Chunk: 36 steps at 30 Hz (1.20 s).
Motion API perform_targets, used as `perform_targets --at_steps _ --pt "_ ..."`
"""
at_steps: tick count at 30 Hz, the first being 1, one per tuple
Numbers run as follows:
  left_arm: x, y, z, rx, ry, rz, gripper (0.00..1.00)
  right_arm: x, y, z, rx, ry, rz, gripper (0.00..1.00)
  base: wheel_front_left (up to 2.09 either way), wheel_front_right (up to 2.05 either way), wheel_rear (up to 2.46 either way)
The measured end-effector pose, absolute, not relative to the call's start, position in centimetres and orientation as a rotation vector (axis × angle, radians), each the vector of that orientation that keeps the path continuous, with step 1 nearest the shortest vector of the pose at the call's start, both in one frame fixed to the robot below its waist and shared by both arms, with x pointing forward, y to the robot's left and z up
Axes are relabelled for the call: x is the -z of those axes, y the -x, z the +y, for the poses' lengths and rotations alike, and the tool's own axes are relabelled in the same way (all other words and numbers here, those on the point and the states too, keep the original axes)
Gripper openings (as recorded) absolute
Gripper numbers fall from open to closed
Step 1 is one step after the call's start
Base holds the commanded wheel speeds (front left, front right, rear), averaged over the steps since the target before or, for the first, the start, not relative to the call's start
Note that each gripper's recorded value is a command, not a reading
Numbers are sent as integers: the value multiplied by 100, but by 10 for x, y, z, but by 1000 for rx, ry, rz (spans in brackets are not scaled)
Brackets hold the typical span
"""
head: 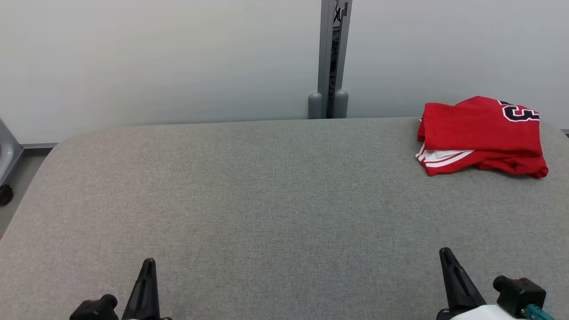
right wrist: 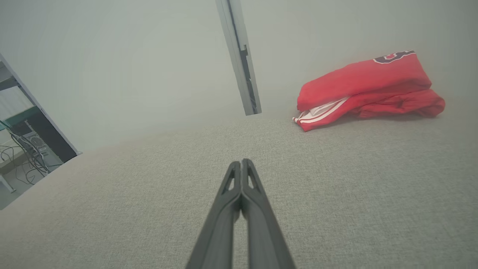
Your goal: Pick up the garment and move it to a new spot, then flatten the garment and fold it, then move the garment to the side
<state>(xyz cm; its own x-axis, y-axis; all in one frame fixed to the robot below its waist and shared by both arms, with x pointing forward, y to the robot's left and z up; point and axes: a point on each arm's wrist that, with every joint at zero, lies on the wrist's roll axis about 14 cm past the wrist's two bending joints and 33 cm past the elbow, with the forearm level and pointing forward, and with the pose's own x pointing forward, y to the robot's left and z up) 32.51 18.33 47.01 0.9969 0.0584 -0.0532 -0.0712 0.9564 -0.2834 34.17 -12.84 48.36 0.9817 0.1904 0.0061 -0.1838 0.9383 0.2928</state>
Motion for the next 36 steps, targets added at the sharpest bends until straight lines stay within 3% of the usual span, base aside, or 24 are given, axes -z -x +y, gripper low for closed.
perform_targets --at_steps 36 --pt "-480 -363 181 -75 852 64 0 -488 -369 -179 -10 -845 61 0 0 0 0"
